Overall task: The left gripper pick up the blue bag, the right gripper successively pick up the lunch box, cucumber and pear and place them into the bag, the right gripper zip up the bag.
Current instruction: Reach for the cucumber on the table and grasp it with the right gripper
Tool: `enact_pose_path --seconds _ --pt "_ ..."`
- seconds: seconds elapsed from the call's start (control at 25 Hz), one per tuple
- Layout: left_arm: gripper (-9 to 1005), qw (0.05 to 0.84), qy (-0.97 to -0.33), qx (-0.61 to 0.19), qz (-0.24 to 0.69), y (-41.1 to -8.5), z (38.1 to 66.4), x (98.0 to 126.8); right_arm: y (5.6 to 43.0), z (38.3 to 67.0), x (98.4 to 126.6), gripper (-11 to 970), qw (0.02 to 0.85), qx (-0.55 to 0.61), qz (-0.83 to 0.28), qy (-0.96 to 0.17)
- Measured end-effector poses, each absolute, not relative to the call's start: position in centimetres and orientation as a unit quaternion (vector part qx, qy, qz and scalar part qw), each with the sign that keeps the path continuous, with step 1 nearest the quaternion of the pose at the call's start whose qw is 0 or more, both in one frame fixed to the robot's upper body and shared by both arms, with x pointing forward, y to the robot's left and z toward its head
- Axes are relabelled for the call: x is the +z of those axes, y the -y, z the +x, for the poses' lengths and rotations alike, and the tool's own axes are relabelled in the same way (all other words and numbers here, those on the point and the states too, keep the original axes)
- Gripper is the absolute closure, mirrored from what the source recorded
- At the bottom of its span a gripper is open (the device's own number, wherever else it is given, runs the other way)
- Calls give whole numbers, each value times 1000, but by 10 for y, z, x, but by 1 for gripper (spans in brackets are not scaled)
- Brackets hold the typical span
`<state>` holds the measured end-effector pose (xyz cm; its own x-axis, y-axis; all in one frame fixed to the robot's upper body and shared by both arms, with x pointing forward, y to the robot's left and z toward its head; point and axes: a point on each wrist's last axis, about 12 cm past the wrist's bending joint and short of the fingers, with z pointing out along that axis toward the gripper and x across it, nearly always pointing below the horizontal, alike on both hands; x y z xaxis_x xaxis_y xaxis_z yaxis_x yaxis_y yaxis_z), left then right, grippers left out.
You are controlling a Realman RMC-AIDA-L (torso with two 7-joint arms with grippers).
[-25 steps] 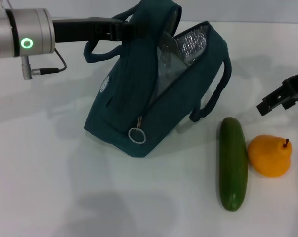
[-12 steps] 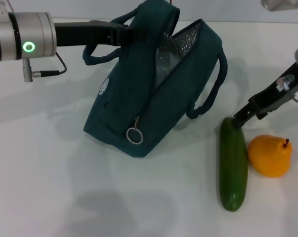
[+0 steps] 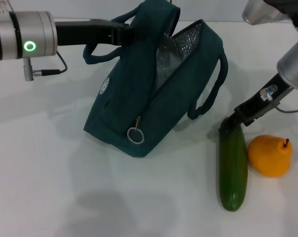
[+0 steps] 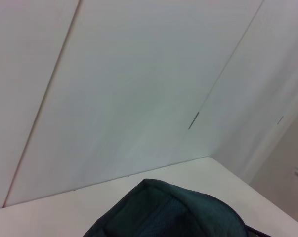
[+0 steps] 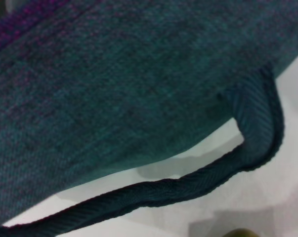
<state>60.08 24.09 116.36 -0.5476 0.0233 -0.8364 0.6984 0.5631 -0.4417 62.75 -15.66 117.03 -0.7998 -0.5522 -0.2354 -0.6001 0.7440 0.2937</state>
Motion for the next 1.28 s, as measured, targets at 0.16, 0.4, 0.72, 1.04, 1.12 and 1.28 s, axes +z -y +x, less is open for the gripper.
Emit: enact_pose_path --seconds 0.16,0.4,0.72,1.04,1.12,1.28 --pt "936 416 -780 -406 232 -240 601 1164 151 626 1165 223 59 180 -315 -930" --pt "936 416 -779 -406 233 -240 602 1165 147 623 1162 228 53 186 -321 -927" --pt "936 416 -779 -407 231 -240 601 1165 148 620 1156 234 40 184 -318 -929" --pt "936 416 -780 -408 229 -241 600 1163 142 618 1152 241 40 174 -329 -927" --pt "936 416 -780 -408 229 -241 600 1163 142 619 1151 242 41 171 -330 -928" --pt "936 418 -779 -408 229 -242 600 1163 141 619 1151 245 43 167 -331 -928"
